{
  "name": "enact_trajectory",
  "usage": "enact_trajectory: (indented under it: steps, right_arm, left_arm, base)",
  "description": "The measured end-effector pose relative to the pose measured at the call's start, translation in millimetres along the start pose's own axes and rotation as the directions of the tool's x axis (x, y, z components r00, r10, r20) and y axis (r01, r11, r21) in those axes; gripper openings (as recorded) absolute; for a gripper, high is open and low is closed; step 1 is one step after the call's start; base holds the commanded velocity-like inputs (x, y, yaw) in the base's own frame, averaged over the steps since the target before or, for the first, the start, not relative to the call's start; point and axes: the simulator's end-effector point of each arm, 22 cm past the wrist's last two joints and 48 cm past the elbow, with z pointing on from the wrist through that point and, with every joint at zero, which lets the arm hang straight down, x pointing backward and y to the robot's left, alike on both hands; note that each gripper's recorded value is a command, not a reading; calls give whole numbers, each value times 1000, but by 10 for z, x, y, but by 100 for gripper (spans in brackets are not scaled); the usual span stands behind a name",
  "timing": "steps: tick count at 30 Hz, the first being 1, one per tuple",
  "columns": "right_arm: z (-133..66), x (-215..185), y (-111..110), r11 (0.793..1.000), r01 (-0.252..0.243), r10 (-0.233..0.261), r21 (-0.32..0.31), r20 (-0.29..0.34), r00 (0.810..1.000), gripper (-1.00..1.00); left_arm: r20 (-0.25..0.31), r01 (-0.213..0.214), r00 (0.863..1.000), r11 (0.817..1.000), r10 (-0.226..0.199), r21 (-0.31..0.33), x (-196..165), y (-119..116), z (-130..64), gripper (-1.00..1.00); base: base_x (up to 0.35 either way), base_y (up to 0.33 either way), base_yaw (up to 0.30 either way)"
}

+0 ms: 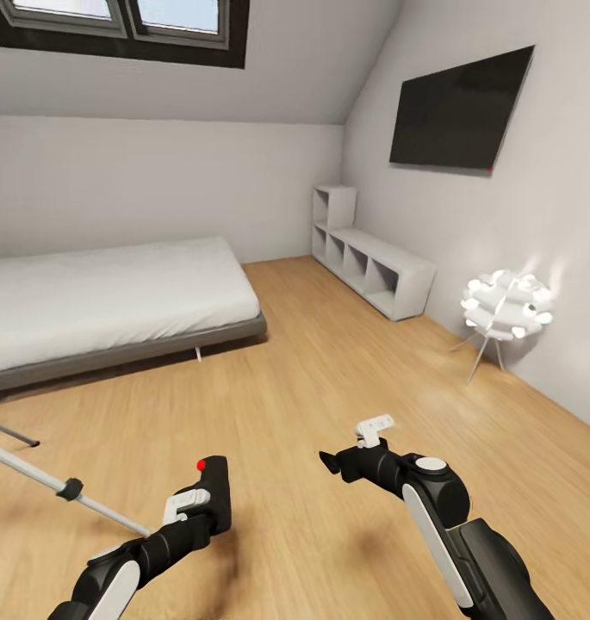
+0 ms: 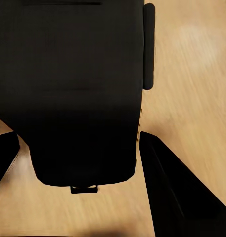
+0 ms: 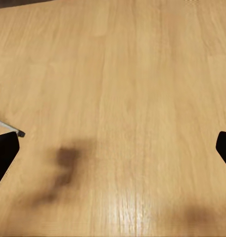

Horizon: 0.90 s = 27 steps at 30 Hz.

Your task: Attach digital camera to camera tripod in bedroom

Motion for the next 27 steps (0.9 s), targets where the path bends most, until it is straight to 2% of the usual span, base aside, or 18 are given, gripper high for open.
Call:
enact_trajectory:
  steps: [20,24,27]
  right_arm:
    - [-208,-358,54,1000,0,0,-2,-1,1000,100]
    - [-248,-427,75,1000,2,-2,-4,-2,1000,100]
    - [-263,-464,169,1000,19,-20,-19,-7,1000,100]
  left_arm:
    - [-1,2,1000,1000,-2,0,-266,-196,-248,-100]
    - [25,8,1000,1000,-8,-4,-264,-192,-345,-100]
    - [48,10,999,1000,-10,-5,-308,-194,-408,-100]
  base:
    - [0,0,287]
    - [0,0,287]
    - [0,0,287]
